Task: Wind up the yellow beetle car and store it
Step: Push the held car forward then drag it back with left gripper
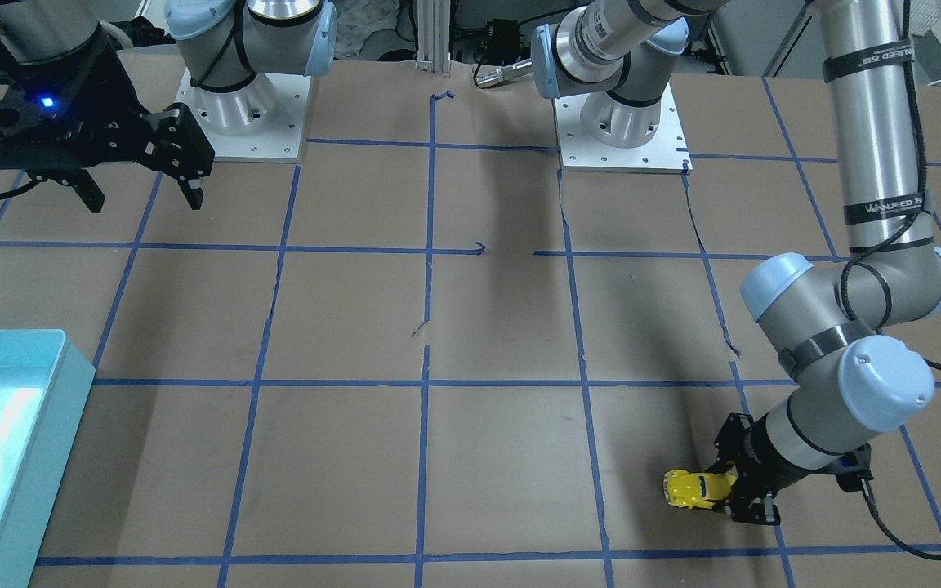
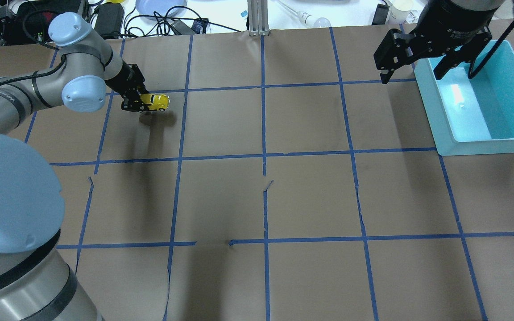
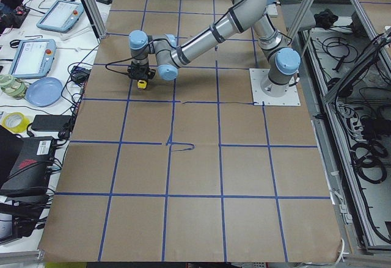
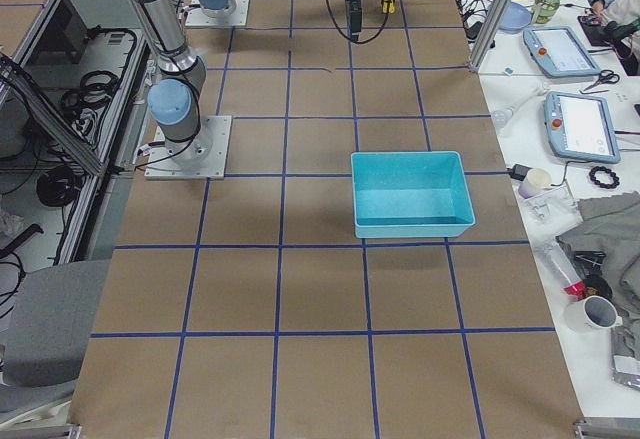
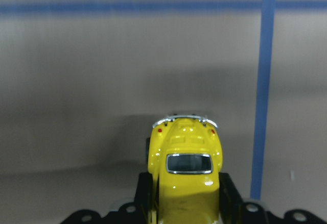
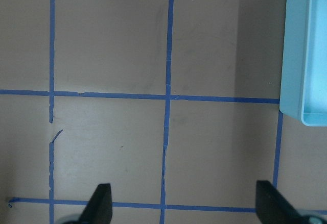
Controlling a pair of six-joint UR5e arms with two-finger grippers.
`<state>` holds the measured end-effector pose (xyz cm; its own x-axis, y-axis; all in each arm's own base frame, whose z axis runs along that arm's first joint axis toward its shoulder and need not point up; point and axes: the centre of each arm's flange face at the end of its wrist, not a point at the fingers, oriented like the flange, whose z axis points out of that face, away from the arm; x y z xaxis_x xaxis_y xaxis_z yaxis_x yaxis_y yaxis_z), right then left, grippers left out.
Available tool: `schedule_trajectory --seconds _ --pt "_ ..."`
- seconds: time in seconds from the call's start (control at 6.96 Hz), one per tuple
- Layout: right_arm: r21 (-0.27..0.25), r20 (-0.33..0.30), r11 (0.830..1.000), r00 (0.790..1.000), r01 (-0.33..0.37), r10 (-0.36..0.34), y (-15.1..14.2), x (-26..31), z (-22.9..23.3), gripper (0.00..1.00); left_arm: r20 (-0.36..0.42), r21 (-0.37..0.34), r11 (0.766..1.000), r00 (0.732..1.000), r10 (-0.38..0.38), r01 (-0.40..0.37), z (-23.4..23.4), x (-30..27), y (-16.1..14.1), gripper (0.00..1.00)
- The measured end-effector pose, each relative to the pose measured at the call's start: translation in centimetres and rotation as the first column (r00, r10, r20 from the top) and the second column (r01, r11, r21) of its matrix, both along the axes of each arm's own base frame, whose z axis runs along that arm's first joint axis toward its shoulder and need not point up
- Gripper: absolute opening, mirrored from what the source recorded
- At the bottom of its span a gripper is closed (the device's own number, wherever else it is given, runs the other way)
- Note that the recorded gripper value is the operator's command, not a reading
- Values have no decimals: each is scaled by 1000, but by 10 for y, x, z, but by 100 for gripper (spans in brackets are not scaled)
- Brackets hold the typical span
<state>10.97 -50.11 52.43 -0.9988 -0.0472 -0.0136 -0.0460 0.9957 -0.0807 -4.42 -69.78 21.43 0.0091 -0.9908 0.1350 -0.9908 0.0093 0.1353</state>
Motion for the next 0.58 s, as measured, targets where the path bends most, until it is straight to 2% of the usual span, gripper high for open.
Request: schedule_trajectory --seconds 0.29,0.58 --pt "-1 0 1000 1000 0 0 0 0 0 100 -73 21 1000 997 6 -5 -6 -48 6 0" --pt "0 0 1000 1000 0 0 0 0 0 100 -81 48 999 997 -5 9 -19 -53 8 0"
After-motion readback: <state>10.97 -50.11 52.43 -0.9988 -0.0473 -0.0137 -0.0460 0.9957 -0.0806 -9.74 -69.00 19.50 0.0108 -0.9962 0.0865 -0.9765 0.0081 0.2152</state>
